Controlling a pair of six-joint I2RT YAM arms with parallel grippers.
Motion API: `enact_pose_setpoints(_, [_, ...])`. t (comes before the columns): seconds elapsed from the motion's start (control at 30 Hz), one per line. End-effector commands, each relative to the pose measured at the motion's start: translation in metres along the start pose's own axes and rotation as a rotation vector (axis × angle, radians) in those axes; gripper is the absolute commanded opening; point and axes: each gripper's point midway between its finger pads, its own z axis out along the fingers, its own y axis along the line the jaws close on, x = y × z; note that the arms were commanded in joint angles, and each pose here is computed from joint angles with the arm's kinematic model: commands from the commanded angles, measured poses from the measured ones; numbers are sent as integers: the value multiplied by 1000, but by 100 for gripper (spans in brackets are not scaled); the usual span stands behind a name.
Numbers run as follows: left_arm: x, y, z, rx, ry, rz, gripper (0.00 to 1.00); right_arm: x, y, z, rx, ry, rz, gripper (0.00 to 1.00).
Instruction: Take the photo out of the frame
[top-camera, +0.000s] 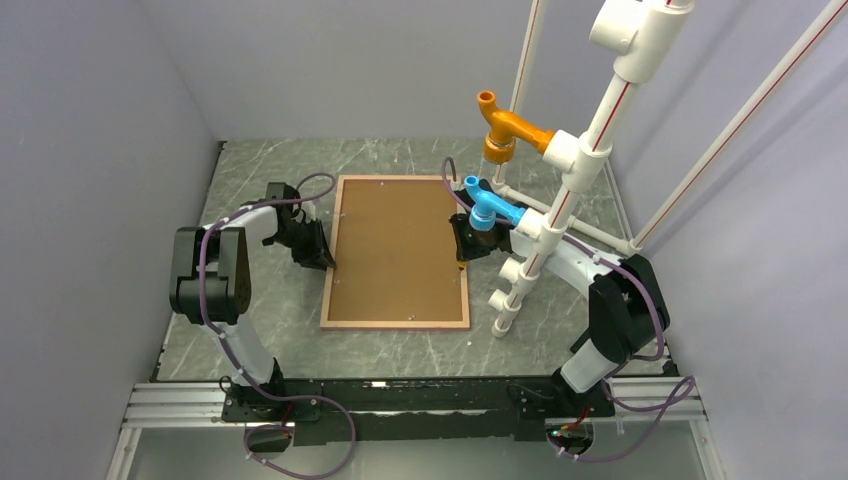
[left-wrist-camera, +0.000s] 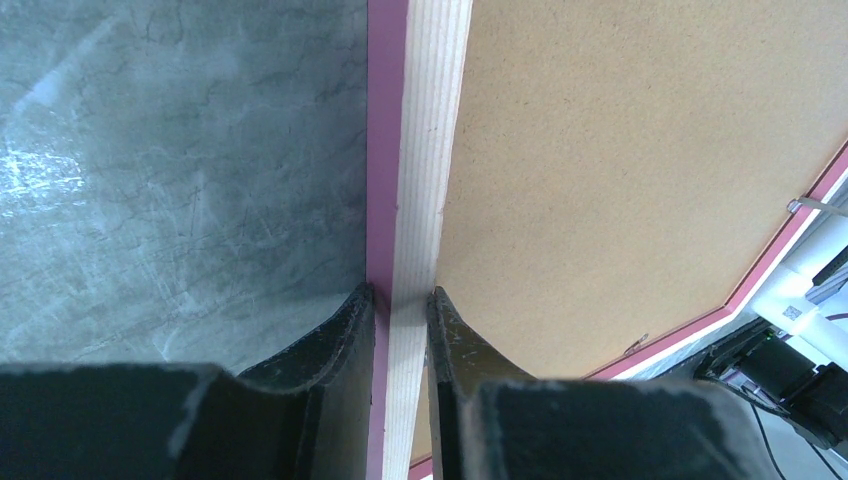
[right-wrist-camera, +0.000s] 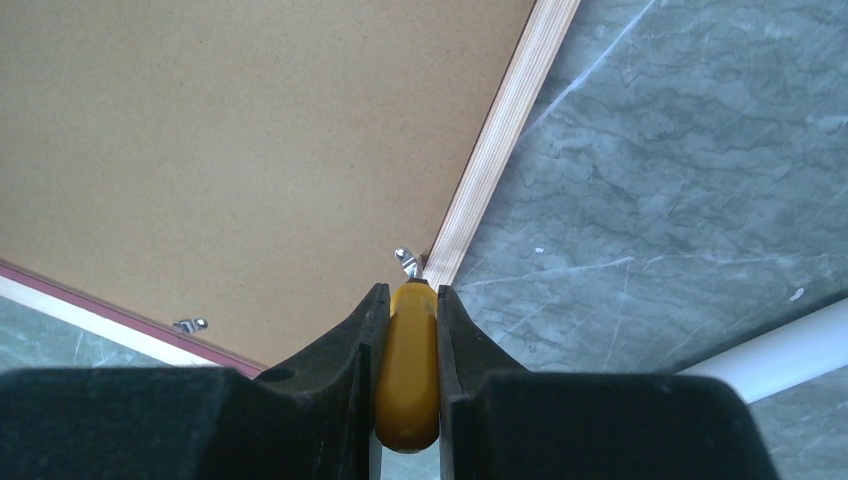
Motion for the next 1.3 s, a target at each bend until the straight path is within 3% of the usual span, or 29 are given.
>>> enact_pose_setpoints(0.0, [1,-7,4,29,24,-4,0,20,0,-9,-7,76,-24,0])
enact_pose_setpoints(0.37, [2,-7,3,27,23,-3,0,17,30,-16,-166,62,6,0])
enact_pose_setpoints(0.77, [10,-8,9,51,39,-37,0,-37,12,-61,-103,-246,107,0])
enact_pose_setpoints(0.97, [19,-1,12,20,3,-160,0,-57,-15,-75,-136,-350,249,0])
enact_pose_setpoints(1.27, [51,28,-3,-63,-131,-410,0,-51,-33,-87,-80,-366,286,0])
